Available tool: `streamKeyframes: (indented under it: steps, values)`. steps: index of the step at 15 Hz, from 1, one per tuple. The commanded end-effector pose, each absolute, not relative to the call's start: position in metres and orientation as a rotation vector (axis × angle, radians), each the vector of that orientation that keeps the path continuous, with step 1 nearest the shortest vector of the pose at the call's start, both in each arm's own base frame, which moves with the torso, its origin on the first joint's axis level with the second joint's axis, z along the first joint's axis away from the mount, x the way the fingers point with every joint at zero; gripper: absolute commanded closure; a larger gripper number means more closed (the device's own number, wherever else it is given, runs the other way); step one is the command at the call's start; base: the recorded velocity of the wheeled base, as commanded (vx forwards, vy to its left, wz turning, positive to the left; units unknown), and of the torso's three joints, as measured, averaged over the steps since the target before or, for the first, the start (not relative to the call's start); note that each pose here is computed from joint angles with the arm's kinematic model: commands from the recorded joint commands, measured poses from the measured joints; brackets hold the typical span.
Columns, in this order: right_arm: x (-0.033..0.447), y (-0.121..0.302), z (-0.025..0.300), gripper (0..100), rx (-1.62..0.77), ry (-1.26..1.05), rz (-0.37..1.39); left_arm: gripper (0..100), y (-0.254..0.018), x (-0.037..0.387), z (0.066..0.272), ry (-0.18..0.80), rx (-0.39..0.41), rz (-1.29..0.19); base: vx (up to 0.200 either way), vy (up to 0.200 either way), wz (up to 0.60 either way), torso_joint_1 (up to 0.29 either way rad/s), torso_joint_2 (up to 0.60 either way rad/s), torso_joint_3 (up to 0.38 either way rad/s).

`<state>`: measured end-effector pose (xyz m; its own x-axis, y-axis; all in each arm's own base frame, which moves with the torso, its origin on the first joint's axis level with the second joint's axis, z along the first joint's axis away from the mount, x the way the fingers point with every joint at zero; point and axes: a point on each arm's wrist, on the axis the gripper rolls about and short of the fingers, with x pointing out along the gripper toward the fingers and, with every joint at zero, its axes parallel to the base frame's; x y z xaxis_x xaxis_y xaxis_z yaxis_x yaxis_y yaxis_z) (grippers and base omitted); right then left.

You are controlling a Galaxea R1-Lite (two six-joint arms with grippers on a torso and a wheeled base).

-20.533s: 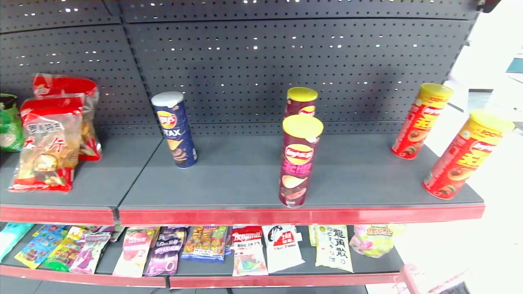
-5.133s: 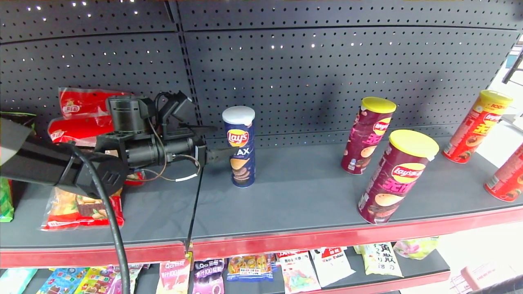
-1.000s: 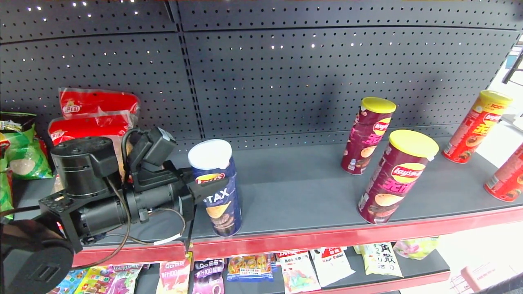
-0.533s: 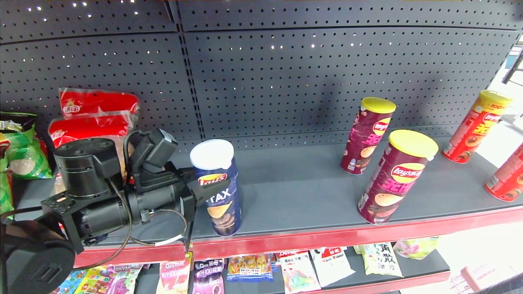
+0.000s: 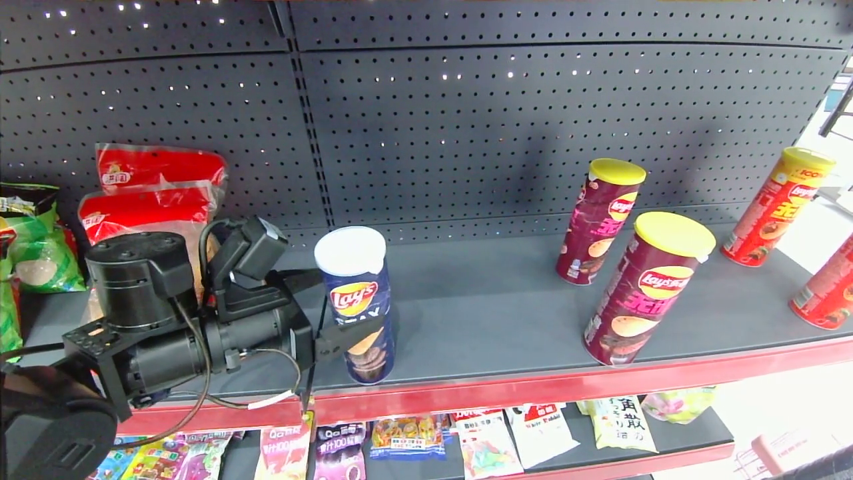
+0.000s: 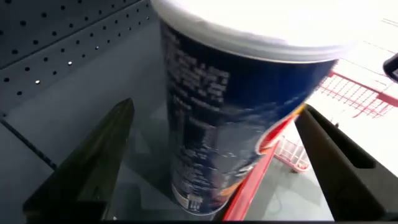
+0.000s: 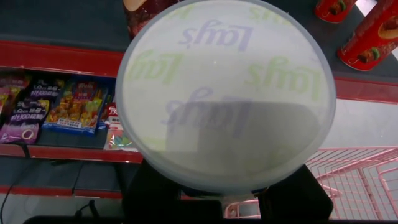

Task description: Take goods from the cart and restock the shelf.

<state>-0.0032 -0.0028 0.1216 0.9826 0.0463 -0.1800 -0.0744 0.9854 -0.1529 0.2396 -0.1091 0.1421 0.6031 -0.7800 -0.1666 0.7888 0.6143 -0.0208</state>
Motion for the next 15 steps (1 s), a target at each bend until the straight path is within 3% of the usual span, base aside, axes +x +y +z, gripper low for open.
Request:
streamKeyframes:
  steps: [1,6,15]
  values:
    - [-0.003,-0.003,0.121,100,-0.161,0.177,0.061,0,-0.106,0.232,0.151,0.133,0.054,-0.918,0.000,0.000,0.00,0.000,0.00,0.000]
    - [-0.003,-0.003,0.123,100,-0.162,0.176,0.061,0,-0.096,0.209,0.176,0.068,-0.016,-0.938,0.000,0.000,0.00,0.000,0.00,0.000]
    - [-0.002,-0.003,0.124,100,-0.162,0.180,0.062,0,-0.093,0.203,0.204,-0.049,-0.013,-0.936,0.000,0.000,0.00,0.000,0.00,0.000]
